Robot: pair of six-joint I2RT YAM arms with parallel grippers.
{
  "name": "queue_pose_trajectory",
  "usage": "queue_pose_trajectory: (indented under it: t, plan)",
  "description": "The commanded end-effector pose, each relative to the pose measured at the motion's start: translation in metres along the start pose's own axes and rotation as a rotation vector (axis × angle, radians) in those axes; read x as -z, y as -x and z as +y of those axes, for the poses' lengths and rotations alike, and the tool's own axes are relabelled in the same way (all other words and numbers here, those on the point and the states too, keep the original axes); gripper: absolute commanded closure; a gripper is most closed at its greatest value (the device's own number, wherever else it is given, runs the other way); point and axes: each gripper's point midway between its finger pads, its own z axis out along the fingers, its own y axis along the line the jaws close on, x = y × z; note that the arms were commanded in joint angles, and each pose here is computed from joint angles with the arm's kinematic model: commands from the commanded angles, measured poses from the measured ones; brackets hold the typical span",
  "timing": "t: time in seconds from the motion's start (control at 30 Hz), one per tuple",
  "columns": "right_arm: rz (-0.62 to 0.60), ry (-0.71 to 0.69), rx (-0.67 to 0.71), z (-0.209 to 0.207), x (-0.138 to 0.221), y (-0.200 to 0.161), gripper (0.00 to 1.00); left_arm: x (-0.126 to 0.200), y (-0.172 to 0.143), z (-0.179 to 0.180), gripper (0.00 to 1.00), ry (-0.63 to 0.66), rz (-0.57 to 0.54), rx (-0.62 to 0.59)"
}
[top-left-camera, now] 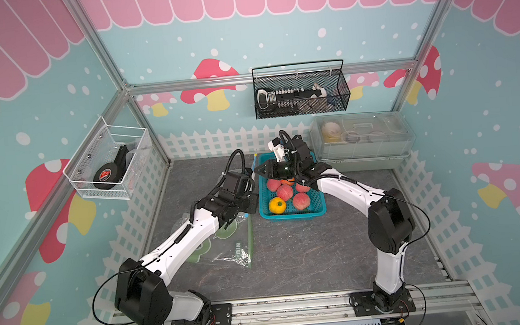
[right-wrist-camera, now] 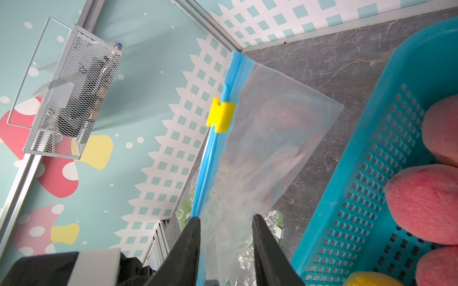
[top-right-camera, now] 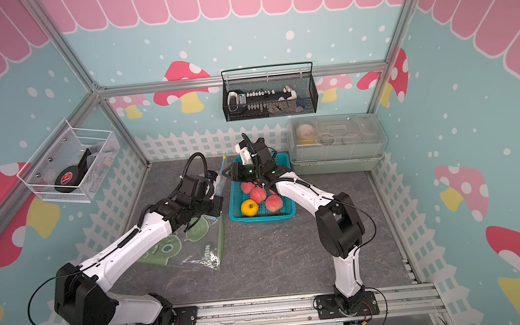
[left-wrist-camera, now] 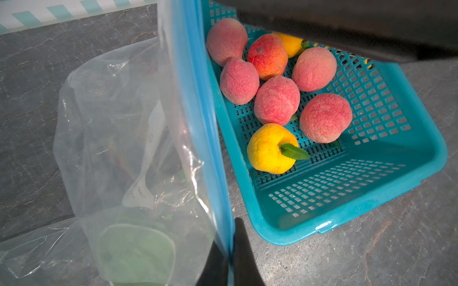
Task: Place the peach in a zip-top bag and seal the zipper
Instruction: Open the zipper of the food storage bag at the center of the board.
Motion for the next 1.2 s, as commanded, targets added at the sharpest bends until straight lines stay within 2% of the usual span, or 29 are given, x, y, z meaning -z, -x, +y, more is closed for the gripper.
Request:
queue_pose_trajectory:
  t: [0.0,0.47,0.87,1.17]
  plan:
    - [-0.024,0.045,0.012,0.017,0.001,0.009,0.62,0.001,-0.003,0.001,1.0,-0.006,0.005,-0.006]
    - [-0.034,0.029,0.005,0.014,-0.002,0.014,0.62,0.002,-0.004,-0.003,1.0,-0.03,0.008,-0.013]
    - [-0.017,-0.001,-0.005,0.004,-0.004,0.007,0.69,0.004,-0.001,0.002,1.0,0.0,-0.004,-0.005]
    - [-0.013,-0.006,-0.012,-0.001,-0.007,0.006,0.73,0.006,0.0,-0.002,1.0,-0.024,-0.007,-0.009]
